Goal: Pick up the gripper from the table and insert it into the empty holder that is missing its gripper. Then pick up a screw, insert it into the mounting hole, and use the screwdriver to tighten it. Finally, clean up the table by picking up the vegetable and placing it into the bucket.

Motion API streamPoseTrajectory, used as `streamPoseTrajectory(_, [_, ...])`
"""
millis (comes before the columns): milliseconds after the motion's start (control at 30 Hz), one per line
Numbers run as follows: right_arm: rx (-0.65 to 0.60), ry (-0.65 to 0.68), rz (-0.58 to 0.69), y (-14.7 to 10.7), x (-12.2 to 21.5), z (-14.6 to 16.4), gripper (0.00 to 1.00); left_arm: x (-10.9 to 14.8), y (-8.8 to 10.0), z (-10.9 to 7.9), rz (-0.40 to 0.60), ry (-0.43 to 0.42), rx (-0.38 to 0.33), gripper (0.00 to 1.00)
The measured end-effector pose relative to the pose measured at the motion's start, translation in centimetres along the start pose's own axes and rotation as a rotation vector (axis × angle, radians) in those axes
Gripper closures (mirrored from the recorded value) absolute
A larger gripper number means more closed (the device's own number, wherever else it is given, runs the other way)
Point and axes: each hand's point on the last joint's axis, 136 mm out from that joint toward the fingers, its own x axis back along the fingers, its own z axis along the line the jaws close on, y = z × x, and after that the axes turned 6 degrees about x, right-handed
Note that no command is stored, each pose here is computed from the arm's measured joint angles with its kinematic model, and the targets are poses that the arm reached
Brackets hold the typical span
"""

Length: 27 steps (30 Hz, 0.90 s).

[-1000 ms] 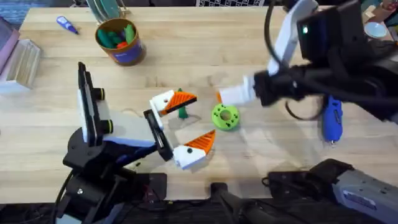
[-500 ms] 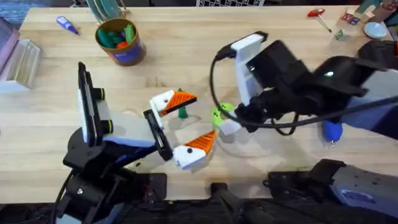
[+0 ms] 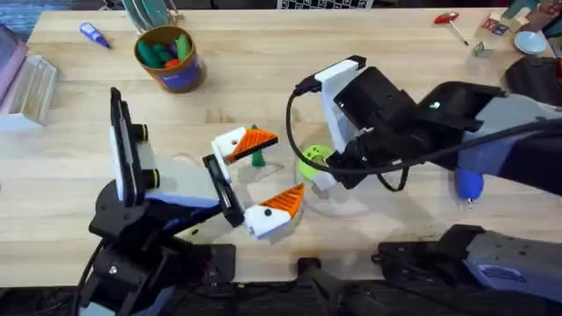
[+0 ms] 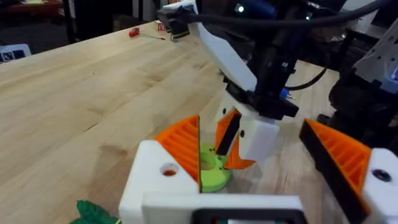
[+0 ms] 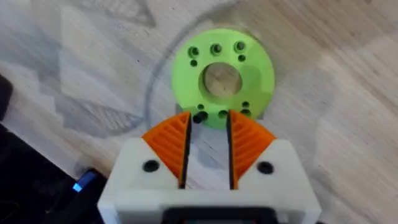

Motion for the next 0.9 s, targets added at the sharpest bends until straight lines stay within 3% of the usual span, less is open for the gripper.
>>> streamPoseTrajectory(333, [-0.012, -0.015, -0.022, 0.55, 0.0, -0.27, 0.719, 0.0, 0.0, 0.0, 0.0, 0.0, 0.0, 0.016])
streamPoseTrajectory(400, [-0.021, -0.015, -0.027, 0.65, 0.01, -0.27, 0.825, 0.0, 0.0, 0.0, 0.0, 0.0, 0.0, 0.015])
streamPoseTrajectory(500, [-0.022, -0.015, -0.026, 0.63, 0.01, -0.27, 0.874, 0.0, 0.0, 0.0, 0.0, 0.0, 0.0, 0.016])
streamPoseTrajectory(567, [-0.027, -0.015, -0.025, 0.61, 0.01, -0.27, 0.982, 0.0, 0.0, 0.0, 0.0, 0.0, 0.0, 0.015])
streamPoseTrajectory(900, [-0.045, -0.01, -0.018, 0.41, 0.11, -0.57, 0.995, 0.0, 0.0, 0.0, 0.0, 0.0, 0.0, 0.015])
